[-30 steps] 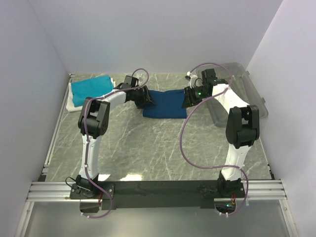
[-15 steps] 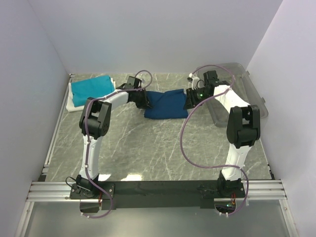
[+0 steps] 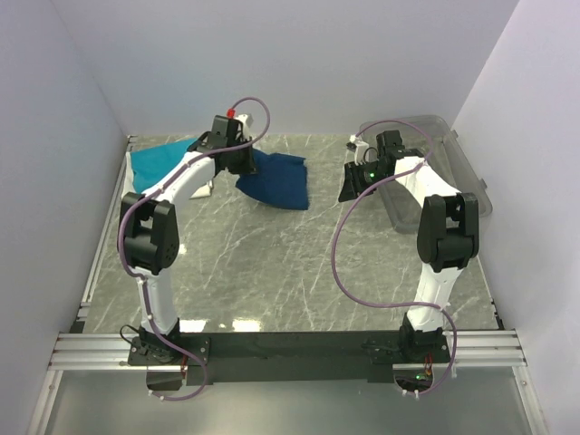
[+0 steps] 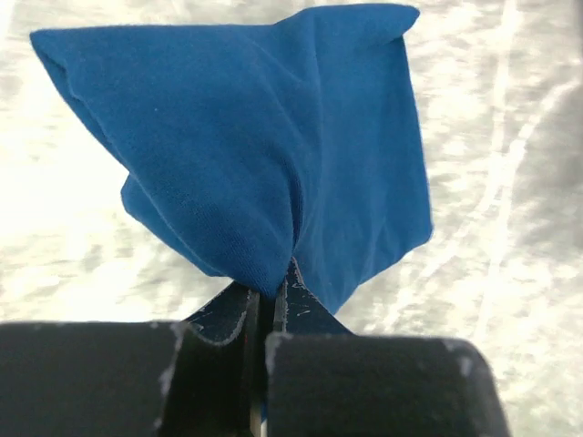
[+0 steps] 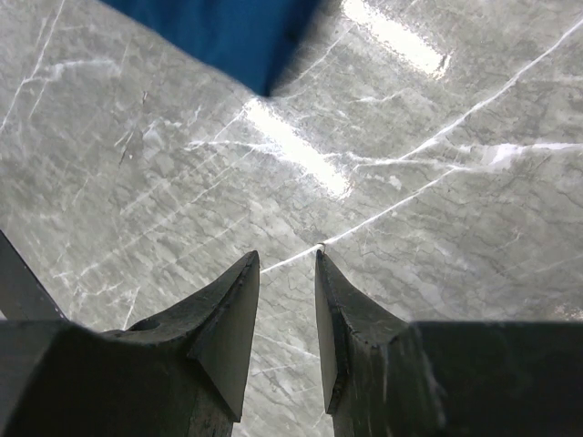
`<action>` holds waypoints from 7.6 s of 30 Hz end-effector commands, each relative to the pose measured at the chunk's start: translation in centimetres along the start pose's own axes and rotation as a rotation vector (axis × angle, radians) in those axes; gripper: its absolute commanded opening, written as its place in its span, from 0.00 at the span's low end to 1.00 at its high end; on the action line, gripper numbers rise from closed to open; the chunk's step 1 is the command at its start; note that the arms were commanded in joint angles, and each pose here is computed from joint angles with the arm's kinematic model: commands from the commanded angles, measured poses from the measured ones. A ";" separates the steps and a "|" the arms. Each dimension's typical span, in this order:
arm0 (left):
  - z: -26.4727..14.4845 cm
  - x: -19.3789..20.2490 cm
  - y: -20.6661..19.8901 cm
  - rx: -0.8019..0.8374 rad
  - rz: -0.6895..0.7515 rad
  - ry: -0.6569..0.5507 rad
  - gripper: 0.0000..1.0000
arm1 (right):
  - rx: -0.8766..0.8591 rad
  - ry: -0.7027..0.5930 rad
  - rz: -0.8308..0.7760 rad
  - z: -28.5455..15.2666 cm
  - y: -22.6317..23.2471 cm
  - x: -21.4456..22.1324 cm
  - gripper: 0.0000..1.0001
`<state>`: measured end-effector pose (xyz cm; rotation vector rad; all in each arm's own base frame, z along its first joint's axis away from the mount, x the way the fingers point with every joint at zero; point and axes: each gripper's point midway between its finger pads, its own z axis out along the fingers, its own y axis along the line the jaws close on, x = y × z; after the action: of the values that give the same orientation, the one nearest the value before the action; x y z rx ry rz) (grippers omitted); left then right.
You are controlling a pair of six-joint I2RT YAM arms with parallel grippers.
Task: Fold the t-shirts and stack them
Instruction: Fold the tshirt
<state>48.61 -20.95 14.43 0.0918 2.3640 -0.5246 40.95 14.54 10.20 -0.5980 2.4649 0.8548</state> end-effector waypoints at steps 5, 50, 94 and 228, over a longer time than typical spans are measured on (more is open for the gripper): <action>-3.3 -3.8 4.0 -0.134 0.087 -0.080 0.00 | -0.004 -0.065 -0.038 -1.4 0.8 -1.7 0.39; -11.9 -15.4 20.0 -0.458 0.276 -0.304 0.00 | -0.053 -0.025 0.005 0.4 0.4 -0.3 0.39; -14.1 -17.2 19.3 -0.179 0.087 -0.428 0.00 | -0.062 0.003 0.005 1.1 0.5 0.8 0.39; -11.2 17.6 1.7 0.059 -0.645 0.191 0.00 | -0.239 0.288 -0.025 7.8 12.5 7.6 0.71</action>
<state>28.20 -16.52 9.32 -0.6098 2.6055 -0.9138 30.31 25.58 7.06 -1.0163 2.5404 1.0862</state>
